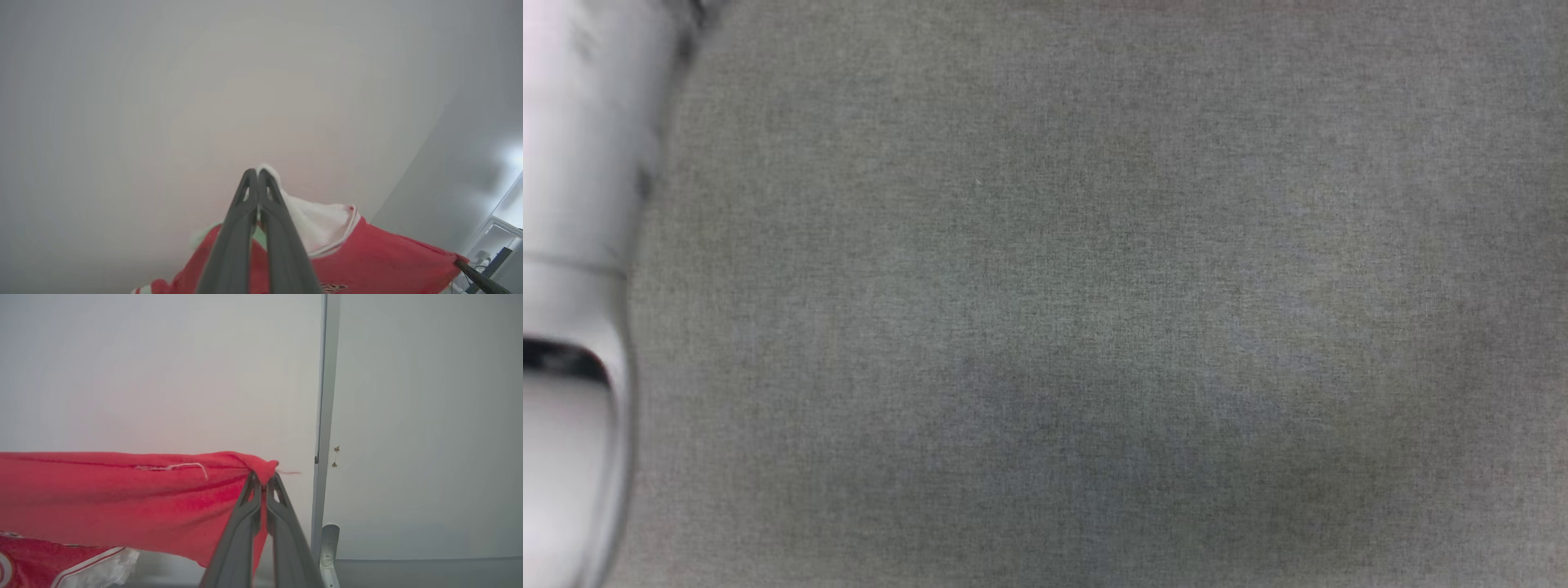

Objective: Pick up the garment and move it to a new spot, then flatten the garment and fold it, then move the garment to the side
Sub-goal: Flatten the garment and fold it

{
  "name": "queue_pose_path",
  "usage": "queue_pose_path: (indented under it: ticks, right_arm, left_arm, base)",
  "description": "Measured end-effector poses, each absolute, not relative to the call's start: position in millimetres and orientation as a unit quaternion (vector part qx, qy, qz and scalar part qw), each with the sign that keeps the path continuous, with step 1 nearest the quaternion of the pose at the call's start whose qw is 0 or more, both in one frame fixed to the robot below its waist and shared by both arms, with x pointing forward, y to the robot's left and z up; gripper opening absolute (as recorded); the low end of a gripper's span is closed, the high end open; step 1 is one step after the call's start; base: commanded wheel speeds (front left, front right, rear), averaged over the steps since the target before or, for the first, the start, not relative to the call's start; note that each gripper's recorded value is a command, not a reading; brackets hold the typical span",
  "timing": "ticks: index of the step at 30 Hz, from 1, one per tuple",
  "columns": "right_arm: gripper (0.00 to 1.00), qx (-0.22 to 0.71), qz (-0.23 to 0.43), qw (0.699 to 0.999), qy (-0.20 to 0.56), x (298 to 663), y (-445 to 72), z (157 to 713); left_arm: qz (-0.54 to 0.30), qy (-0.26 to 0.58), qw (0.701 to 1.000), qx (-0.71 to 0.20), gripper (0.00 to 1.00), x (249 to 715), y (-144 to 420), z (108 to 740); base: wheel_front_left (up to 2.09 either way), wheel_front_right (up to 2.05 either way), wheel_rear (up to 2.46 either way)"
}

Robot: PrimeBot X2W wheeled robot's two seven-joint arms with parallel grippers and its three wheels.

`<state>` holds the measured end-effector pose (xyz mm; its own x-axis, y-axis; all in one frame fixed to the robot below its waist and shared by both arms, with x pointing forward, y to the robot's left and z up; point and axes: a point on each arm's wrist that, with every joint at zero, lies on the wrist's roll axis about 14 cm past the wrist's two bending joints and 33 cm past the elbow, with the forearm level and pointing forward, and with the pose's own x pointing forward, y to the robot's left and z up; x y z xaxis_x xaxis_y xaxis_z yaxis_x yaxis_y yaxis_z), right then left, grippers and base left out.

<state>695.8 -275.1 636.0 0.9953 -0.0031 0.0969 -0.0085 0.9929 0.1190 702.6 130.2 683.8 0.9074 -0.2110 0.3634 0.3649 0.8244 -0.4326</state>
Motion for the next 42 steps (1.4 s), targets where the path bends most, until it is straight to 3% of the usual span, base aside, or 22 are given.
queue_pose_path:
  ticks: [8,19,31,42]
  right_arm:
    - [0.00,0.046,0.046,0.998,0.026,659,-265,567]
    - [0.00,0.050,0.120,0.981,0.141,552,-256,496]
    - [0.00,0.063,0.141,0.970,0.188,459,-261,488]
    - [0.00,0.048,0.136,0.964,0.226,396,-271,486]
  left_arm:
    - [-0.194,-0.071,0.931,-0.300,0.00,654,112,603]
    - [-0.204,-0.019,0.933,-0.295,0.00,551,128,542]
    - [-0.172,0.030,0.938,-0.300,0.00,443,137,499]
    - [-0.143,0.036,0.943,-0.297,0.00,391,140,504]
  base:
    - [0.00,0.00,0.00]
    - [0.00,0.00,0.00]
    - [0.00,0.00,0.00]
    - [0.00,0.00,0.00]
